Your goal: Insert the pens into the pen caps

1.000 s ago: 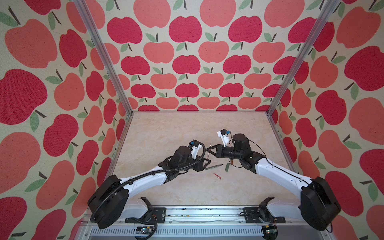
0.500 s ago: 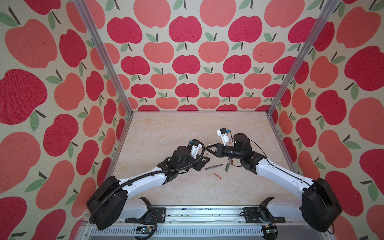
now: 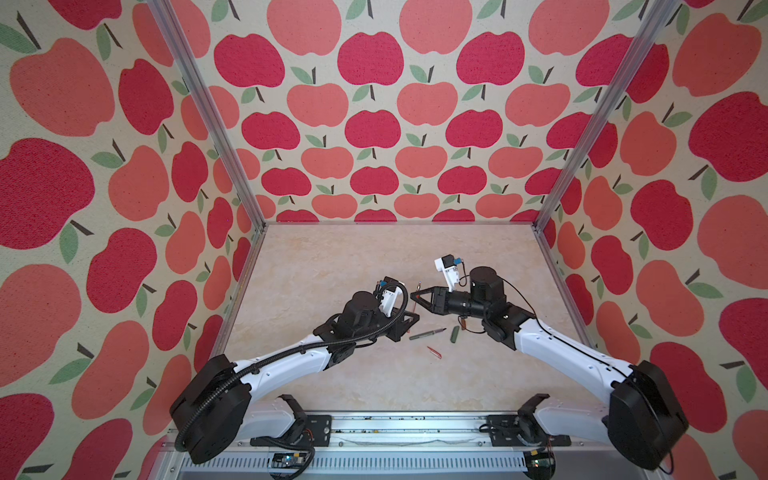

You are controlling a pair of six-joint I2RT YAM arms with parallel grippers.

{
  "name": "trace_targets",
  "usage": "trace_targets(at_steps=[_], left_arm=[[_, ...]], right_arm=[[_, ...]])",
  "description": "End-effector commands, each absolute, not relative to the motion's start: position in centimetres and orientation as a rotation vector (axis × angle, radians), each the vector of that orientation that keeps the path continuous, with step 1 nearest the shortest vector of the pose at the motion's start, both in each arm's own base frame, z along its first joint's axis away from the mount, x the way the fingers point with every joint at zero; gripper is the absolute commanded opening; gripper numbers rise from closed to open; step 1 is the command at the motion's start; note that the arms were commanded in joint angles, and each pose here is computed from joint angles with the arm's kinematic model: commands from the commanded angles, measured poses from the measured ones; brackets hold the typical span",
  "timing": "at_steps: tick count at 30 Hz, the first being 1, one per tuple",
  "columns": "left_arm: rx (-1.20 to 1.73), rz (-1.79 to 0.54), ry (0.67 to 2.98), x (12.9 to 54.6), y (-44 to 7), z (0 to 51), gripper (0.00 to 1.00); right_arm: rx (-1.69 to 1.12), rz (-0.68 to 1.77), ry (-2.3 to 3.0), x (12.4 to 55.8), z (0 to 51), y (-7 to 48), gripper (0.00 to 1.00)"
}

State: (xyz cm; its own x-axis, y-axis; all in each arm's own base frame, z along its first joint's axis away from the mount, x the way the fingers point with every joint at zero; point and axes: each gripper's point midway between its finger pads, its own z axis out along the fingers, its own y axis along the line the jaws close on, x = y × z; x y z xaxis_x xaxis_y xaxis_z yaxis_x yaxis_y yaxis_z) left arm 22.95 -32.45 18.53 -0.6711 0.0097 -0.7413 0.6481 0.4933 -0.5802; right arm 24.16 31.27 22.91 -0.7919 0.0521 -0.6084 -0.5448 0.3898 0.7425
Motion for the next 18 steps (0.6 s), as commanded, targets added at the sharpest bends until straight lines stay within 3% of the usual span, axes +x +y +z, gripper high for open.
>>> trace_targets(at_steps=[1,6,12,18], left_arm=[[0.505,-1.149,2.050,23.5,-31.8,19.0,0.00],[0.529,-1.051,2.082,23.6,-30.7,18.6,0.00],[0.597,-0.922,2.042,22.7,-28.0,21.1,0.00],[0.614,-0.807,1.968,21.5,-24.8,24.3,0.00]], right_arm=[[-0.458,1.407,2.065,23.8,24.5,31.2,0.49],[-0.487,1.343,2.028,23.4,26.9,30.0,0.66],[-0.594,1.086,2.150,21.0,26.3,26.1,0.66],[-0.651,0.839,2.484,17.8,20.8,22.0,0.63]])
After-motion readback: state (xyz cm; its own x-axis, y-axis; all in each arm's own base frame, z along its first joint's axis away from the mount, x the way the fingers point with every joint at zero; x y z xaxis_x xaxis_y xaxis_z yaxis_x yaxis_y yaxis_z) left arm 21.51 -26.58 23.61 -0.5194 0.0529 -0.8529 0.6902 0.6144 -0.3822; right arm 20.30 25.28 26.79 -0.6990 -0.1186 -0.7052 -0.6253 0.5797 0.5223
